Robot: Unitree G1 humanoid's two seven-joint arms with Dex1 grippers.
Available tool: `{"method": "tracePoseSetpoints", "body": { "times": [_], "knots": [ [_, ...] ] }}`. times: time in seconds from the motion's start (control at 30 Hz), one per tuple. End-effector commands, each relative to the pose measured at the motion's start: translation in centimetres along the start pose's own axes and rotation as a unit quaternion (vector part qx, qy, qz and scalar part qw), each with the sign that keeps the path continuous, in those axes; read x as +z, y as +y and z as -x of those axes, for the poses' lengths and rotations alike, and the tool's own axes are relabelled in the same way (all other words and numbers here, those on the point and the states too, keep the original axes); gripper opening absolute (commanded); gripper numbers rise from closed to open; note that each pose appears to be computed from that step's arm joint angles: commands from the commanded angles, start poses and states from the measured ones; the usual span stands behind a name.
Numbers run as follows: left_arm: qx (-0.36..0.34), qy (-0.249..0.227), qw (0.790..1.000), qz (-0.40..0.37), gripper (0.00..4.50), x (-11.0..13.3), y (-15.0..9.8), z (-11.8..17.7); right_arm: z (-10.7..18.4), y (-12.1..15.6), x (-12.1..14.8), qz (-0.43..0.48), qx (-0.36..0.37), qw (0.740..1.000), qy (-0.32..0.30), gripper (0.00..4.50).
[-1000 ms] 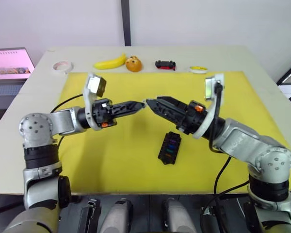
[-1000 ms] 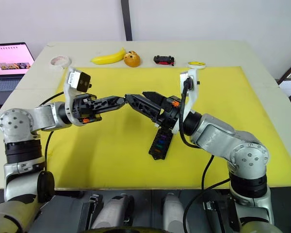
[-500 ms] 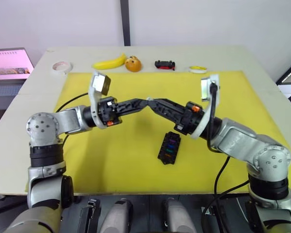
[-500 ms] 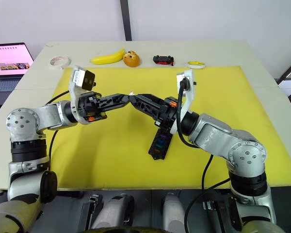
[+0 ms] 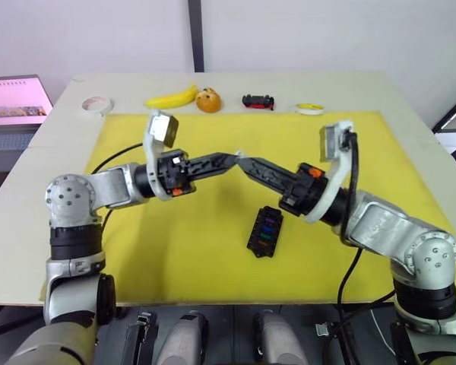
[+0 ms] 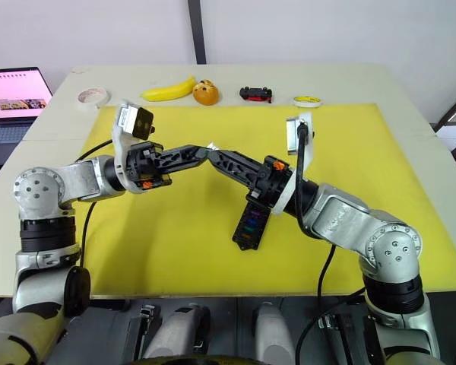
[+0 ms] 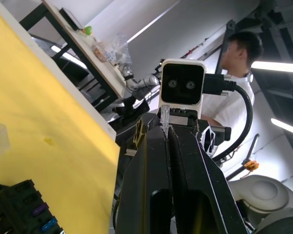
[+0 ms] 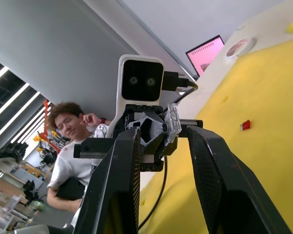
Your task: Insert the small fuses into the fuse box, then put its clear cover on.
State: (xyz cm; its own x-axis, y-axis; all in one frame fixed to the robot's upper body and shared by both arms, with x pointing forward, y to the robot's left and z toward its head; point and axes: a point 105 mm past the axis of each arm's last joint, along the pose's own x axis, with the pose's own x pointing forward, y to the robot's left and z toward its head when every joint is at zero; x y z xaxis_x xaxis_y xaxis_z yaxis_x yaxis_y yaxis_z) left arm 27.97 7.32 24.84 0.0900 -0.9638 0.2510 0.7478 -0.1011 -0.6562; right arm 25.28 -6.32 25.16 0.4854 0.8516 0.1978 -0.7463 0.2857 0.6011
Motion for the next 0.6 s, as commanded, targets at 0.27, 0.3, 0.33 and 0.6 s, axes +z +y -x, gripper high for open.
{"method": "tracePoseSetpoints", "body": {
  "times": [0.27,0.3,0.33,0.6],
  "knots": [
    [-0.017,0.001,1.0,-0.016,0.0,0.39,-1.28,-0.61,0.52,0.19,1.44,-0.022,0.01,0.999,-0.039,1.54],
    [-0.017,0.001,1.0,-0.016,0.0,0.37,-1.28,-0.61,0.6,0.21,1.49,-0.023,0.01,0.999,-0.039,1.54],
    [-0.016,0.001,1.0,-0.016,0.0,0.35,-1.28,-0.61,0.65,0.22,1.5,-0.022,0.011,0.999,-0.039,1.54],
    [-0.014,-0.001,1.0,-0.014,0.0,0.32,-1.31,-0.72,0.7,0.19,1.42,-0.014,0.008,0.999,-0.032,1.54]
  ]
}}
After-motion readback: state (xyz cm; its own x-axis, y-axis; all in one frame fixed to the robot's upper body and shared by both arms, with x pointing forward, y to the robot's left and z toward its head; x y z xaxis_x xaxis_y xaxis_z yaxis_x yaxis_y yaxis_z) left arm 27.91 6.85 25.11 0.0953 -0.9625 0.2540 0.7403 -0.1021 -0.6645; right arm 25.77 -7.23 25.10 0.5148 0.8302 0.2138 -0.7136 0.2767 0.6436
